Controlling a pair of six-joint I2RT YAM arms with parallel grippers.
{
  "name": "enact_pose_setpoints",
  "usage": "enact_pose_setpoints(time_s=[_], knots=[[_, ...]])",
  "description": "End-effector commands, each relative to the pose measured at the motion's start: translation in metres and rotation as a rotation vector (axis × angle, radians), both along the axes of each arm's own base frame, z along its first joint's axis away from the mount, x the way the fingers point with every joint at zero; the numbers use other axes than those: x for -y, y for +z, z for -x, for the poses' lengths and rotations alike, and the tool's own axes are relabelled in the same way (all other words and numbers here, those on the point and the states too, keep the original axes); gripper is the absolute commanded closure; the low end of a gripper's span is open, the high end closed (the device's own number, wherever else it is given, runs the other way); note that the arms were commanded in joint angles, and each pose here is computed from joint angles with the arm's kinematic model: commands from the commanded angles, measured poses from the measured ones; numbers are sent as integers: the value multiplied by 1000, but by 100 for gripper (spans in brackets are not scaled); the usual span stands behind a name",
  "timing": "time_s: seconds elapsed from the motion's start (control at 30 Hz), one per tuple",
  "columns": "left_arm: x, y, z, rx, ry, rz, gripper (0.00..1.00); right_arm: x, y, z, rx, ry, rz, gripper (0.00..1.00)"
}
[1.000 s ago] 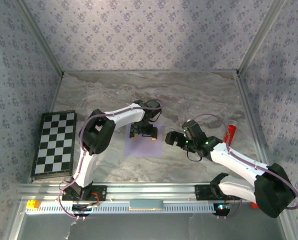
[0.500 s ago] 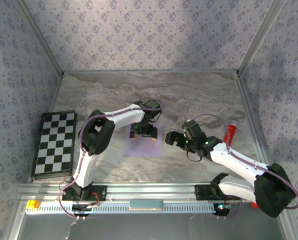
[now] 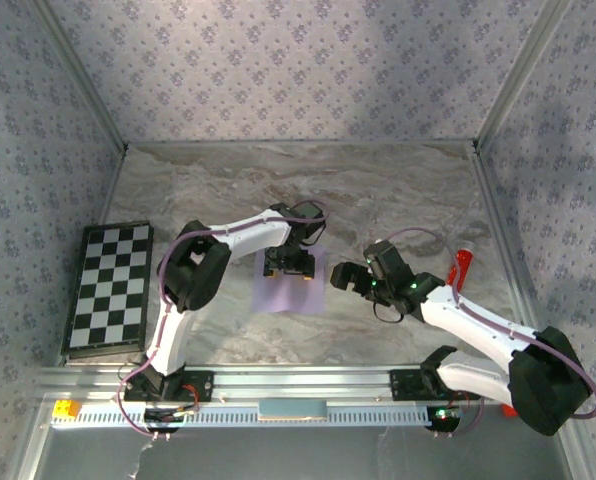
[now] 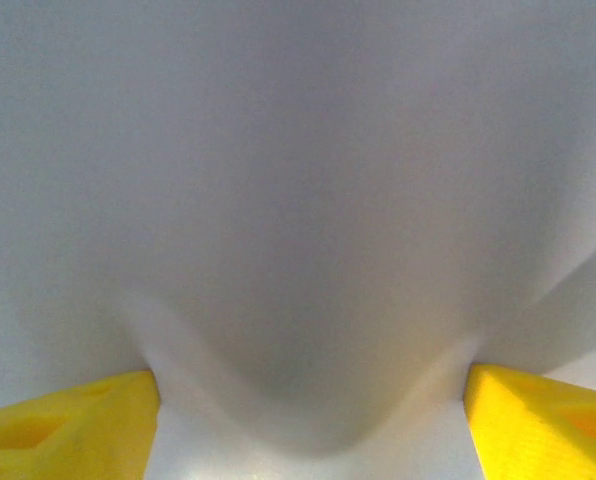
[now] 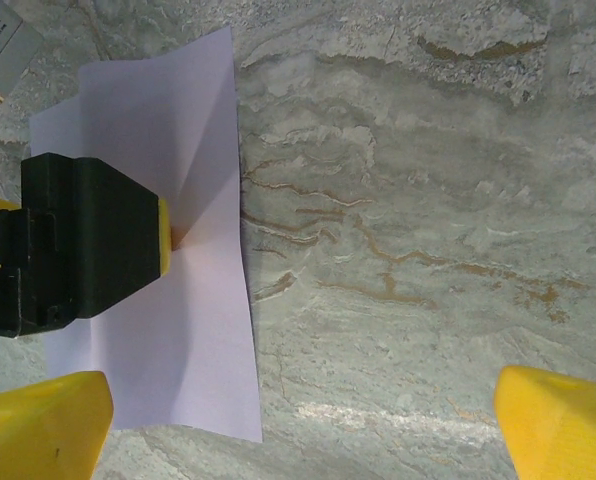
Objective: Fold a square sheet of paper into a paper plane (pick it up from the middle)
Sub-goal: Fold the paper at the center of the table.
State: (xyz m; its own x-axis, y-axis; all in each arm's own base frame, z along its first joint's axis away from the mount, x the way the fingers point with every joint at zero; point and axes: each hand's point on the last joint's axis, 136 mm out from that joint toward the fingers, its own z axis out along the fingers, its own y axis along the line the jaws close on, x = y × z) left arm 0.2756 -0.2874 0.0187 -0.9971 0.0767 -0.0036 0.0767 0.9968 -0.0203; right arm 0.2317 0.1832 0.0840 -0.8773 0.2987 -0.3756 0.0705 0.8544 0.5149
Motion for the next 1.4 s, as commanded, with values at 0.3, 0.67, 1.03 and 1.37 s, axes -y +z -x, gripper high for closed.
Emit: enact_pose_setpoints(time_s=[0.3,0.67,1.03,1.37], knots=[[8,30,-9,112,-80,78,54,24,10,1,71,-107,19,0],[49,98,-14,209,-106,388,67,56,16,0,91,-227,25,0],[107,114,-10,69,26,897,65,56,39,-11,169,-173,-150,0],[101,54,3,17,159,864,65,44,37,-9,136,-112,-223,4]])
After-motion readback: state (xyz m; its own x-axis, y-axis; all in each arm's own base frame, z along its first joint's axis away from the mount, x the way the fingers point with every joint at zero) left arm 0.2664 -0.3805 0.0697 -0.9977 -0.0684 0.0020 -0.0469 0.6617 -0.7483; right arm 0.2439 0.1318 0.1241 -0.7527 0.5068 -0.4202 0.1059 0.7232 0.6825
